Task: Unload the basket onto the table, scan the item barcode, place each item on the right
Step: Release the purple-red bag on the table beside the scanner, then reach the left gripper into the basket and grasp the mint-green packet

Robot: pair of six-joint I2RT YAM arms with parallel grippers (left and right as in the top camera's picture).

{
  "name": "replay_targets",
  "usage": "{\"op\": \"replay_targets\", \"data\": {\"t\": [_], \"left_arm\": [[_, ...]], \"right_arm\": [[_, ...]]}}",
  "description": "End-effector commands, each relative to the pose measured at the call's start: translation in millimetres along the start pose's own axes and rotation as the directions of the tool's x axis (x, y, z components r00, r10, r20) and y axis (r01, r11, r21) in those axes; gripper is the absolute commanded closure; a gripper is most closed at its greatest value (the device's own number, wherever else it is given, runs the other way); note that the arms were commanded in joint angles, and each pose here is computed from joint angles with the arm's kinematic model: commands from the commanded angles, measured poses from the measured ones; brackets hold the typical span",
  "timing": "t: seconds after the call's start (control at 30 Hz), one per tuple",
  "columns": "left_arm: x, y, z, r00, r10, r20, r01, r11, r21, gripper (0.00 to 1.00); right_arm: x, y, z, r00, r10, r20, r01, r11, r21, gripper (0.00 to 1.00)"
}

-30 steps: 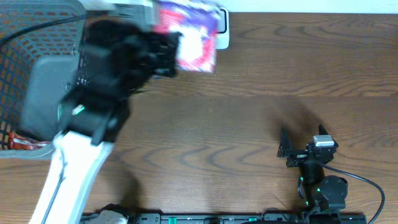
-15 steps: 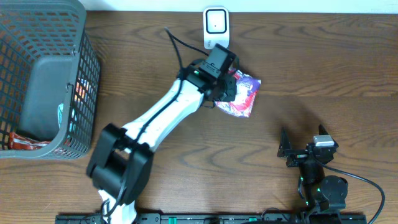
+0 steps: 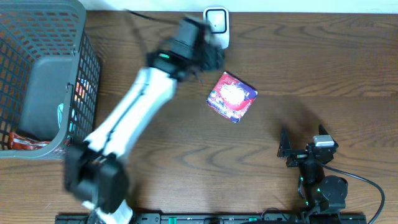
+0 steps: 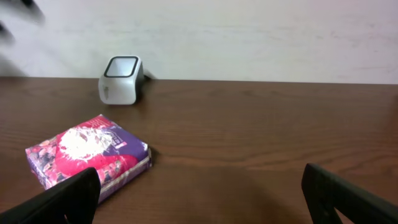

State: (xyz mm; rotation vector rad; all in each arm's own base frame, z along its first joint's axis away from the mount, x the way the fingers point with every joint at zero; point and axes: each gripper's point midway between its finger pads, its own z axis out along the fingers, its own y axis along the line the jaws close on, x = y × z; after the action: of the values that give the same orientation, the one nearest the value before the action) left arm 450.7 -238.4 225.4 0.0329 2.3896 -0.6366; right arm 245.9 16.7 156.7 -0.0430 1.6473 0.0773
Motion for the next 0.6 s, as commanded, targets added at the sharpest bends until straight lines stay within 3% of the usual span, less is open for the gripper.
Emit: {"op": "replay_targets", "data": {"t": [0.0,0.13,0.27,0.4,0.43,0.47,0.5,0.57], "left_arm": [[-92.3,25.3,-115.1,0.949,0.057,0.310,-0.046,0.998,-0.044,0.28],[-133.9,109.4,-214.1,0.859,-0.005,0.512,0.115,0.976,-0.184,0.28],[-137.8,206.8,-295.1,0.773,-0.053,0.632,0.319,0.893,-0.316,0.28],[-103.4,297.5,-336.0,0.743,-0.153,0.652,0.516,0.752,-0.411,0.28],[-81.7,326.2,-339.2,0.744,-0.220,0.632,0.576,0.690,-0.438,0.28],[-74.2,334.6,-338.9,0.744,-0.244,0.622,0.594,0.670,-0.446,0.28],[-51.1,360.5,-332.2,0.754,-0.310,0.580,0.623,0.617,-0.480,0.36],[-27.9,381.5,-313.0,0.792,-0.356,0.495,0.601,0.598,-0.531,0.38]], "right_arm": [[0.7,-2.5,-0.2,1.000,0.015,-0.001,-0.015,1.000,0.011,0.01],[0.8,-2.5,-0.2,1.000,0.015,-0.001,-0.015,1.000,0.011,0.01],[0.8,-2.5,-0.2,1.000,0.015,-0.001,-0.015,1.000,0.011,0.01],[0.8,-2.5,-0.2,1.000,0.015,-0.001,-0.015,1.000,0.011,0.01],[0.8,-2.5,-0.2,1.000,0.015,-0.001,-0.015,1.000,0.011,0.01],[0.8,-2.5,-0.2,1.000,0.015,-0.001,-0.015,1.000,0.011,0.01],[0.7,-2.5,-0.2,1.000,0.015,-0.001,-0.015,1.000,0.011,0.01],[0.8,-2.5,-0.2,1.000,0.015,-0.001,-0.015,1.000,0.011,0.01]]}}
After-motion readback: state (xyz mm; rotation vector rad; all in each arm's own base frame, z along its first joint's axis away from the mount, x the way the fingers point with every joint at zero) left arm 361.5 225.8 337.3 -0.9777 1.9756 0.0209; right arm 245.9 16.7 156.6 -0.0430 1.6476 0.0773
